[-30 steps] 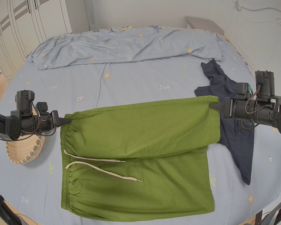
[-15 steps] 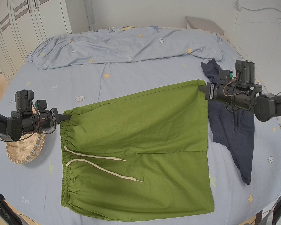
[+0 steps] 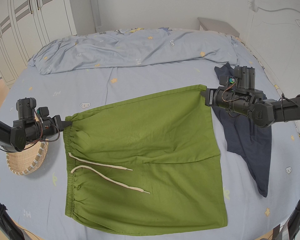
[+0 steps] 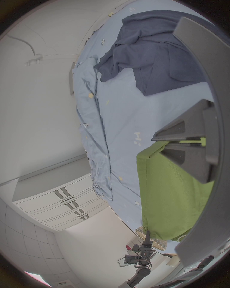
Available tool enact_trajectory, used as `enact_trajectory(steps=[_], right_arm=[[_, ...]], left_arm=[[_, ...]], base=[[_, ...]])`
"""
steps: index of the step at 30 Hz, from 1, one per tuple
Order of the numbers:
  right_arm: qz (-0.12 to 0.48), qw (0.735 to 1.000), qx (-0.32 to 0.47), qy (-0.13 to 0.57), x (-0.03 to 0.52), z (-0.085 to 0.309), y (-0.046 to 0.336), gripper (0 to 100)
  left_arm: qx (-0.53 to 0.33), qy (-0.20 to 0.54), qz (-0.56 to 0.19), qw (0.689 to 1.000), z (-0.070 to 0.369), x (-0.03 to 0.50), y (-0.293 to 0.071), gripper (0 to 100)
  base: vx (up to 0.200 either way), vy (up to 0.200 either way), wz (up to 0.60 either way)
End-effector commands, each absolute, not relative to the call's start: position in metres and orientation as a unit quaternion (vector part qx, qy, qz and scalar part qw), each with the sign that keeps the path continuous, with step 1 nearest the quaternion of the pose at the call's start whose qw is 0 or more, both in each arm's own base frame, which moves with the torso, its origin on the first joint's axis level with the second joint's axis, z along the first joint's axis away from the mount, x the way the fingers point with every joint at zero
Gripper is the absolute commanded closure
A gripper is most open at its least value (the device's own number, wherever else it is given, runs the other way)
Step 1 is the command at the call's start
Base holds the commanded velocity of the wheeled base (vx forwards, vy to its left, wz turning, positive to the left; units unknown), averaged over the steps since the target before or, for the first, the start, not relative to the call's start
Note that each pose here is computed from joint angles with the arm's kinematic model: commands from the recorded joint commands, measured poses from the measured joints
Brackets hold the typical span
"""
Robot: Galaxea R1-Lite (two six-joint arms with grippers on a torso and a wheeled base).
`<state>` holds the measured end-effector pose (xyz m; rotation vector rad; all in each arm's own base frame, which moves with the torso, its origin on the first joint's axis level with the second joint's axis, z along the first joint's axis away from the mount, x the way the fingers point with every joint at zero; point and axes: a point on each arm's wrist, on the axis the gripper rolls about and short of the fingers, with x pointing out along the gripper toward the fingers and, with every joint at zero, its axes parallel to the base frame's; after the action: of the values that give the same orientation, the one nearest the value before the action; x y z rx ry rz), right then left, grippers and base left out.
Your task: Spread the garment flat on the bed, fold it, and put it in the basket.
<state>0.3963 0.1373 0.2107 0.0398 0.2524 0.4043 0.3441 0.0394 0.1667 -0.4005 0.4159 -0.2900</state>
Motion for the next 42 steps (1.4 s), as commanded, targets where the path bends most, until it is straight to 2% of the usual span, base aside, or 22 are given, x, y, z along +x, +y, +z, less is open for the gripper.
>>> enact_trajectory(steps=[1,12,26,27,28,29,42], right_arm=[[0.201,0.971,0.019,0.129,0.403,0.202,0.141,100],[0.199,0.971,0.018,0.131,0.410,0.192,0.146,100],[0.193,0.971,0.017,0.137,0.421,0.175,0.147,100],[0.192,0.972,0.017,0.137,0.422,0.174,0.146,0],[0.192,0.972,0.017,0.137,0.423,0.174,0.146,0],[0.193,0.972,0.017,0.136,0.423,0.174,0.147,0],[0.184,0.975,0.022,0.125,0.424,0.182,0.144,0]], left_arm=[[-0.199,0.211,-0.140,0.947,0.160,0.349,0.040,100],[-0.201,0.202,-0.125,0.950,0.162,0.353,0.054,100],[-0.203,0.217,-0.130,0.946,0.150,0.361,0.049,100],[-0.203,0.217,-0.129,0.946,0.150,0.361,0.050,100],[-0.203,0.217,-0.129,0.946,0.150,0.361,0.050,100],[-0.203,0.216,-0.128,0.947,0.151,0.361,0.049,0],[-0.182,0.176,-0.112,0.961,0.159,0.366,0.040,0]], base=[[0.000,0.000,0.00],[0.000,0.000,0.00],[0.000,0.000,0.00],[0.000,0.000,0.00],[0.000,0.000,0.00],[0.000,0.000,0.00],[0.000,0.000,0.00]])
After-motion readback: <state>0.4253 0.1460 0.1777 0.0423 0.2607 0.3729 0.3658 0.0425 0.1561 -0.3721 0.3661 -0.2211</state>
